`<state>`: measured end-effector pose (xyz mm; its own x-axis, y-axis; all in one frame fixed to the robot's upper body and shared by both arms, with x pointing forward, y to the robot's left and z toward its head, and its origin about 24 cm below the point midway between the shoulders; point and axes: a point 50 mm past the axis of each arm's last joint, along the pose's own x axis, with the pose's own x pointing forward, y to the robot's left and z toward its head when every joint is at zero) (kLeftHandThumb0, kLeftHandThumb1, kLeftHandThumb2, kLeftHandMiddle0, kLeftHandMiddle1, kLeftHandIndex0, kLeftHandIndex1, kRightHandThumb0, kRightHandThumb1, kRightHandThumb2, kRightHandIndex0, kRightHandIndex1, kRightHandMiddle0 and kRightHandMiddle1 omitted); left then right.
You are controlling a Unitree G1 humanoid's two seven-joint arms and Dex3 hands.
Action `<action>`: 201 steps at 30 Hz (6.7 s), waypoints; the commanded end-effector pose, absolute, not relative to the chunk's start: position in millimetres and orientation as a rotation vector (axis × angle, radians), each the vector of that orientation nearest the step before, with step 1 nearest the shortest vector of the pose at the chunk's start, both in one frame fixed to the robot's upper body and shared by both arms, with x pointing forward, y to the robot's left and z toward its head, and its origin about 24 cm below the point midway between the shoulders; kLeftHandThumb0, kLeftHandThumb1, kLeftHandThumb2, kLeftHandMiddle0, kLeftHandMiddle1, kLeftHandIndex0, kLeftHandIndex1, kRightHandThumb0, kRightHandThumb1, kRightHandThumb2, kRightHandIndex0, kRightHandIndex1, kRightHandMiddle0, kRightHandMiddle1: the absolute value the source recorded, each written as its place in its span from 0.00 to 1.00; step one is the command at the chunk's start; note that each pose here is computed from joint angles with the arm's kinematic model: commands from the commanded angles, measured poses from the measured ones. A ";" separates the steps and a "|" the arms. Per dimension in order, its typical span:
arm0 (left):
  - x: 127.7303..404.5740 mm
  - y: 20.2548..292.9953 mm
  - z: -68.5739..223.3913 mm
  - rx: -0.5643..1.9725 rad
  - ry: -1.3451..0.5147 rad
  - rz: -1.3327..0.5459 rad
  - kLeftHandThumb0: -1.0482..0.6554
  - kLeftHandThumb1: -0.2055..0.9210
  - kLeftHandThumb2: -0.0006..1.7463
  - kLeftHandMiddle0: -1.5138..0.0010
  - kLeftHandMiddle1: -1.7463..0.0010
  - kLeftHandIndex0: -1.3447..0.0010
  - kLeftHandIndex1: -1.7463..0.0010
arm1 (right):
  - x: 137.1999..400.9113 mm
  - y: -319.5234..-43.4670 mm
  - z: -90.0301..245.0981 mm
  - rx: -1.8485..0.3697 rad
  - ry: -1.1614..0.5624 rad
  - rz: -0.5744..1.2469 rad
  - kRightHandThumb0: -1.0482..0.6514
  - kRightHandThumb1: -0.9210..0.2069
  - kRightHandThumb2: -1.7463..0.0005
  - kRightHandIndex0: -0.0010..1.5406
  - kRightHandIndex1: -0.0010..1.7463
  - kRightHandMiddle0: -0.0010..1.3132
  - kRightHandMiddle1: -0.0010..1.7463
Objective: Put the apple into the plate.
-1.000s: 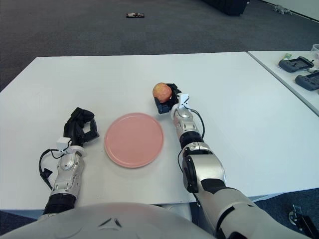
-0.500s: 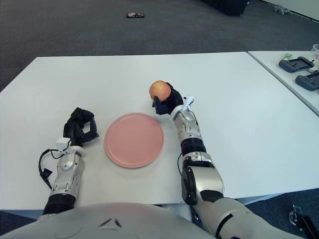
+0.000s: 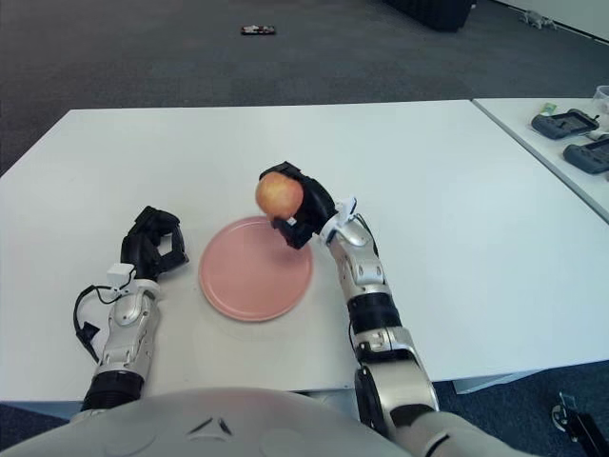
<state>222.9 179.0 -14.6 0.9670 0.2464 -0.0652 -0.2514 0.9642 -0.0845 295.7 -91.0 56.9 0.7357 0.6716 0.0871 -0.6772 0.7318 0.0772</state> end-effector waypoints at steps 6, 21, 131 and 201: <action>215.9 180.1 -27.8 -0.095 0.136 0.259 0.33 0.47 0.76 0.27 0.00 0.55 0.00 | 285.0 -94.1 65.4 -0.182 -0.140 0.970 0.62 0.92 0.00 0.65 0.90 0.54 1.00; 216.1 180.4 -28.5 -0.091 0.141 0.257 0.33 0.47 0.76 0.26 0.00 0.55 0.00 | 268.7 -85.9 68.0 -0.489 -0.208 1.118 0.62 0.91 0.00 0.64 0.91 0.53 1.00; 217.3 181.8 -29.4 -0.058 0.156 0.252 0.34 0.47 0.75 0.27 0.00 0.55 0.00 | 250.7 -138.2 68.4 -0.023 -0.390 0.383 0.00 0.00 0.57 0.00 0.00 0.00 0.00; 217.8 180.6 -23.2 -0.089 0.141 0.244 0.34 0.50 0.74 0.29 0.00 0.57 0.00 | 233.2 -183.5 -22.8 0.345 0.167 -0.262 0.36 0.44 0.32 0.46 1.00 0.40 1.00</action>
<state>222.3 180.1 -14.1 0.9659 0.2405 -0.0954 -0.2480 0.9658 -0.0759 245.0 -183.9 -4.2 0.9709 -0.2205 -0.0931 0.2388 0.9198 0.3113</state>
